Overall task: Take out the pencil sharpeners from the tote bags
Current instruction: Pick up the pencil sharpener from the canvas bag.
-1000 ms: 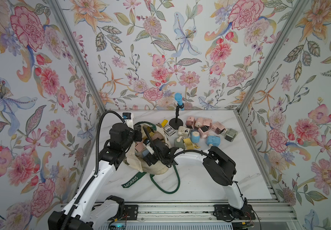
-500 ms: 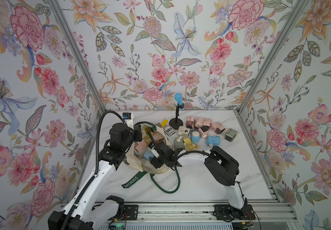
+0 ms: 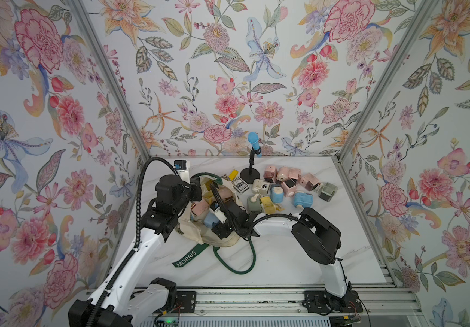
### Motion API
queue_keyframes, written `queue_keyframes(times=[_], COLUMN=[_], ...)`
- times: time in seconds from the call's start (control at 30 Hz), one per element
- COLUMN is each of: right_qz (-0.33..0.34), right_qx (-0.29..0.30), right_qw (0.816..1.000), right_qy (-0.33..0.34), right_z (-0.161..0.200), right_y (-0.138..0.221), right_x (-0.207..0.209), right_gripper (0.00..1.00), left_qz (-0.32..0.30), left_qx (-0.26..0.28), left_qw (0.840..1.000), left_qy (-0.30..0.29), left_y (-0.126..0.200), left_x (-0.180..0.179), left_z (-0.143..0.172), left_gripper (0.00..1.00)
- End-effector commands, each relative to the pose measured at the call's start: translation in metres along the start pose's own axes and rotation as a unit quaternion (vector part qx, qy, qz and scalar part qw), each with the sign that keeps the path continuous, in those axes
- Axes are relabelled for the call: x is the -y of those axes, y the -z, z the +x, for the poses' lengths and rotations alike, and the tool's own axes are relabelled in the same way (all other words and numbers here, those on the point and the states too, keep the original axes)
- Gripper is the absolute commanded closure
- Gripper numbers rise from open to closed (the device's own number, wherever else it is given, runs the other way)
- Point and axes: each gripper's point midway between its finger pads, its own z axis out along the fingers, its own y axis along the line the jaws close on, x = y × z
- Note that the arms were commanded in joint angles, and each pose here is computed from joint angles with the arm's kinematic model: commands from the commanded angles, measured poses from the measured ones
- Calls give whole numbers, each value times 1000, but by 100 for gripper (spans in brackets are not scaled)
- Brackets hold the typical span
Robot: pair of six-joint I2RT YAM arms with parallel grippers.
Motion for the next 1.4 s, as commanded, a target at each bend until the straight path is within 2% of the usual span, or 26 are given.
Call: queue_keyframes(times=[0.0, 0.37, 0.6, 1.03, 1.37], right_qz=[-15, -11, -22, -22, -23], right_qx=[9, 45, 89, 133, 166], right_qw=[1000, 998, 993, 987, 981], right_qy=[20, 47, 69, 89, 101], right_z=[-5, -14, -26, -35, -39], right_y=[-11, -1, 26, 69, 118], right_x=[-8, -14, -26, -30, -32], right_gripper=[24, 39, 45, 49, 49], left_qz=[-1, -3, -2, -4, -5], left_qx=[38, 41, 41, 41, 42], left_qw=[999, 999, 999, 999, 999], left_qy=[-3, -5, -4, -6, -5], left_y=[4, 6, 7, 7, 8], left_x=[-1, -2, -1, -2, -2], left_z=[-20, -21, -21, -21, -22], left_gripper=[100, 100, 100, 100, 100])
